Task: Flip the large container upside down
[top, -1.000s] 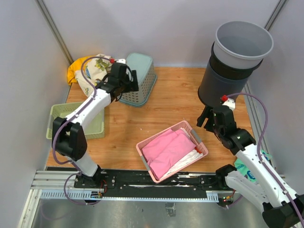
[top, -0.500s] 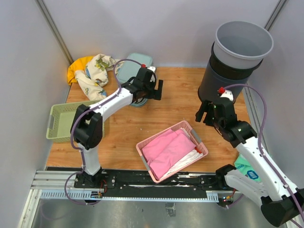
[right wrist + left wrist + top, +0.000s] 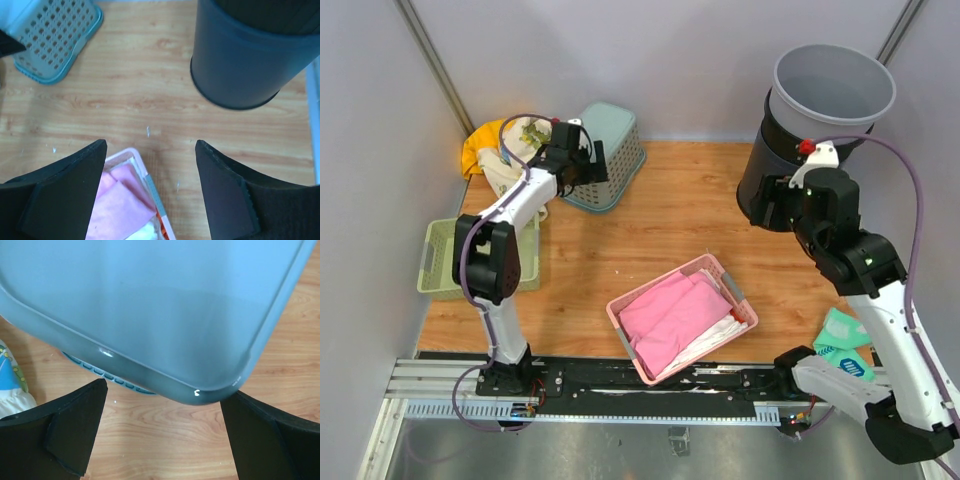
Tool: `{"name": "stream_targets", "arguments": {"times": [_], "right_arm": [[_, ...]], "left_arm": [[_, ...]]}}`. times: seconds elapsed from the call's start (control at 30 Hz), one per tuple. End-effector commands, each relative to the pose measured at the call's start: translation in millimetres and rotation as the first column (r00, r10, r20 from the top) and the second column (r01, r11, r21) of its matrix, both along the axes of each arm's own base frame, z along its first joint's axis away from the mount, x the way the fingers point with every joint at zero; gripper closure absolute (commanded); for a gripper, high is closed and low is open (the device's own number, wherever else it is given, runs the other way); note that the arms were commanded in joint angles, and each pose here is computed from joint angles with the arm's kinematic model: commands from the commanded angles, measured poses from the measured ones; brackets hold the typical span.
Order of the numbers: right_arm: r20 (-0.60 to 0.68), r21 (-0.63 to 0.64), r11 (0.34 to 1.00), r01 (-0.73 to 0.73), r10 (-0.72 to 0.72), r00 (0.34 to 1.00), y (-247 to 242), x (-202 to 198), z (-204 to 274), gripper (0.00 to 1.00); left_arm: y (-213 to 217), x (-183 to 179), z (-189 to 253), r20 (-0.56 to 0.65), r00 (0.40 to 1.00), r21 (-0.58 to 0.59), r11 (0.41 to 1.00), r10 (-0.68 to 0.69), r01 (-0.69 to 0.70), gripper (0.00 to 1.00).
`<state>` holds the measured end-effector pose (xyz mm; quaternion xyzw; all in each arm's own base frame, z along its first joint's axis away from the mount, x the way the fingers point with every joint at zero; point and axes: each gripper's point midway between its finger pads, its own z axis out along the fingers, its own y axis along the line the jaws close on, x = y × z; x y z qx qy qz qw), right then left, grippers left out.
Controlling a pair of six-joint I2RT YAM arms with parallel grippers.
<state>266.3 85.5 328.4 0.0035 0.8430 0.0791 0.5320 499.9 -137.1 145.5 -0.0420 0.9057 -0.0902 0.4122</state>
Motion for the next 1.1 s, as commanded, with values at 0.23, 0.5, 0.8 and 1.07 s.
{"name": "stream_targets", "arguments": {"times": [0.23, 0.5, 0.8, 1.07], "right_arm": [[0.272, -0.204, 0.967, 0.153, -0.094, 0.958, -30.3, 52.3, 116.7, 0.22], [0.246, -0.430, 0.884, 0.184, -0.081, 0.966, -36.0, 116.8, 158.7, 0.22], [0.134, -0.404, 0.911, 0.079, -0.026, 0.991, -61.1, 171.6, 134.6, 0.20], [0.048, -0.332, 0.937, -0.103, 0.126, 0.991, -63.4, 181.8, 106.3, 0.41]], "left_arm": [[-63.0, -80.1, 120.0, 0.188, 0.965, -0.054, 0.979, -0.182, 0.195, 0.01], [-117.9, -160.9, 112.1, 0.199, 0.929, -0.179, 0.920, -0.313, 0.348, 0.01], [-177.6, -209.6, 76.1, 0.169, 0.875, -0.238, 0.843, -0.453, 0.482, 0.01], [-208.5, -216.0, 59.4, 0.140, 0.855, -0.255, 0.816, -0.500, 0.519, 0.01]]}}
